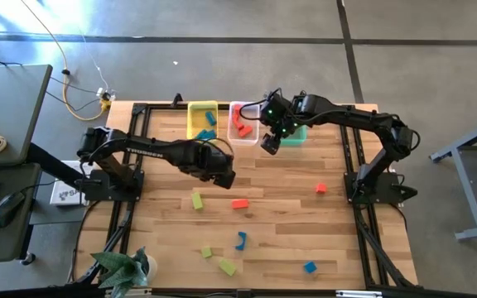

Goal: Sort & place blocks by color
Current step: Put the green block into the blue bin

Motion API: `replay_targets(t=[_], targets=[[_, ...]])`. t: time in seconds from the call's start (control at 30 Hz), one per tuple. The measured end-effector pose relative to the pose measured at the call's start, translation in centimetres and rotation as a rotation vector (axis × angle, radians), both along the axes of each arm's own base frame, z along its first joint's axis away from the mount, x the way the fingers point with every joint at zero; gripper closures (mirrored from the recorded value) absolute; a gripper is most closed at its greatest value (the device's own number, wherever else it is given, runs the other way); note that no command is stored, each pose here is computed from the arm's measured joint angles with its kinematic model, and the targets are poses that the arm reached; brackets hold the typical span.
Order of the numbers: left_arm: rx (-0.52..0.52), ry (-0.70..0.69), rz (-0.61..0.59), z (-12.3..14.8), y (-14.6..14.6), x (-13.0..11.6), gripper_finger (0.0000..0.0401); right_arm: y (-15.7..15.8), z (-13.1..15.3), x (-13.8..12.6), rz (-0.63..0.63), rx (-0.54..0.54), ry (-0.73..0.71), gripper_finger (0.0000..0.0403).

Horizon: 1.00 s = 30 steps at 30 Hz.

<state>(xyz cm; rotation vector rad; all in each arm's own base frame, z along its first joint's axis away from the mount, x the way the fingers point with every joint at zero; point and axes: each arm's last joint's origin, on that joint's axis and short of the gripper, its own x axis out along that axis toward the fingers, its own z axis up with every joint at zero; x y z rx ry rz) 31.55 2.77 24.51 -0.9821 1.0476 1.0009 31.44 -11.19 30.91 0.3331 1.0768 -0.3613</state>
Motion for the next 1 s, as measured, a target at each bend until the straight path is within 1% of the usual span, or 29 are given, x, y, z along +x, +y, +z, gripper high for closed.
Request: replay_targets(t=[0.17,0.37,0.47,0.67,0.83,1.0], targets=[[-0.012,0.076,0.167,-0.2,-1.6,-1.0,0.0188,0.0,-0.1,-0.1,0.091,-0.036,0.023,0.0158],[-0.011,0.123,0.312,-0.4,-2.8,-1.6,0.0188,0.0,0.0,-0.1,0.158,-0.068,0.031,0.0158],[-0.014,0.151,0.356,-0.9,-3.6,-1.6,0.0188,0.0,0.0,-0.1,0.168,-0.073,0.033,0.0158],[-0.062,0.194,0.439,-2.5,-5.2,-0.9,0.0188,0.1,-0.1,-0.1,0.207,-0.089,0.042,0.0158],[-0.092,0.243,0.474,-3.9,-6.2,-0.5,0.0188,0.1,-0.1,-0.1,0.216,-0.089,0.041,0.0158],[-0.087,0.27,0.504,-5.2,-6.8,0.0,0.0188,0.1,-0.1,-0.1,0.232,-0.096,0.043,0.0158]])
